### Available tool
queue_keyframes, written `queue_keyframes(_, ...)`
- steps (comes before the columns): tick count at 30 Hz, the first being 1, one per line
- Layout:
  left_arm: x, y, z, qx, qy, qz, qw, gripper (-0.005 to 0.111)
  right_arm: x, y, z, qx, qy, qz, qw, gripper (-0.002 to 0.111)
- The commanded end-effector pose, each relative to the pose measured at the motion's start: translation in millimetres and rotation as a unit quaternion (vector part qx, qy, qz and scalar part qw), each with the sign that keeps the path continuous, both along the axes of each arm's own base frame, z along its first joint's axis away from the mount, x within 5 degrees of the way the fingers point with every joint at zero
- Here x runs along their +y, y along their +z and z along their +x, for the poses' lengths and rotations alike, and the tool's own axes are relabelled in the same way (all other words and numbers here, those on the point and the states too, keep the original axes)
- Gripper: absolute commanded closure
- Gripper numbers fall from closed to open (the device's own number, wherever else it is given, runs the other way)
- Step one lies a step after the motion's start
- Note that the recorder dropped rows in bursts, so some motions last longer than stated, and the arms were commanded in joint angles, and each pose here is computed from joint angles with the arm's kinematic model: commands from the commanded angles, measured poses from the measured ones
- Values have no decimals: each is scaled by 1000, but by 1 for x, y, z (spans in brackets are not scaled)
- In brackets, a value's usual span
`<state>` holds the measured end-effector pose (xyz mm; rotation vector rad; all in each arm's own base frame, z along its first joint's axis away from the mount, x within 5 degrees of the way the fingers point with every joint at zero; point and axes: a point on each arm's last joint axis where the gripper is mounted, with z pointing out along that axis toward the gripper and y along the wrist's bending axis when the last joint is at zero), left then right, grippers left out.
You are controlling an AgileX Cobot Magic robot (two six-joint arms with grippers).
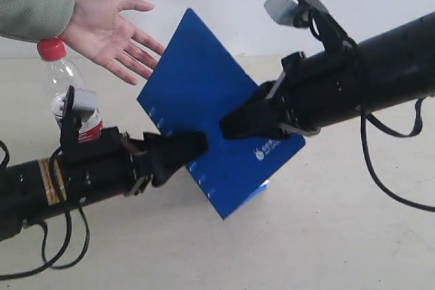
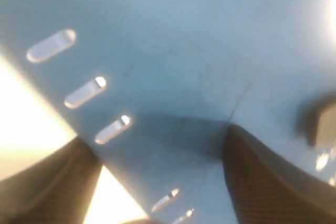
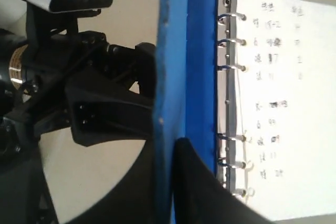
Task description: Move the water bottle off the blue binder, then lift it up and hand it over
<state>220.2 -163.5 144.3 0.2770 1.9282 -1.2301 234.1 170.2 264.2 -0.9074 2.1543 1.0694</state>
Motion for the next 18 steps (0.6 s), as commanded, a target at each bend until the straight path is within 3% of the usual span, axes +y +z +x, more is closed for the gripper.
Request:
queue_keyframes(1, 7, -31, -37, 42, -74, 95, 992, 102, 11, 8, -33, 63, 102, 91, 989, 109)
queue_keyframes(4, 12, -31, -54, 24, -101, 101, 989, 102, 9, -2, -37, 33, 123, 83, 988, 107)
queue_keyframes(6, 15, -30, -55, 20, -99, 119, 988, 102, 9, -2, -36, 26, 119, 80, 989, 100)
queue_keyframes(9, 18, -26, -53, 1, -84, 148, 985, 102, 13, -1, -43, 24, 152, 84, 984, 68)
queue_keyframes(11, 19, -20, -51, -15, -74, 146, 986, 102, 17, -5, -46, 24, 154, 64, 986, 58)
queue_keyframes(12, 20, -17, -50, -19, -66, 142, 987, 102, 19, -8, -45, 27, 136, 46, 989, 58)
queue_keyframes(14, 21, -10, -48, -28, -47, 133, 990, 102, 24, -15, -44, 21, 99, -1, 995, 71)
queue_keyframes(17, 27, -7, -45, -7, -8, 149, 989, 102, 26, -21, -39, -7, 63, -39, 997, 109)
queue_keyframes(18, 30, -9, -43, 9, 15, 163, 987, 102, 25, -21, -38, -6, 55, -40, 998, 107)
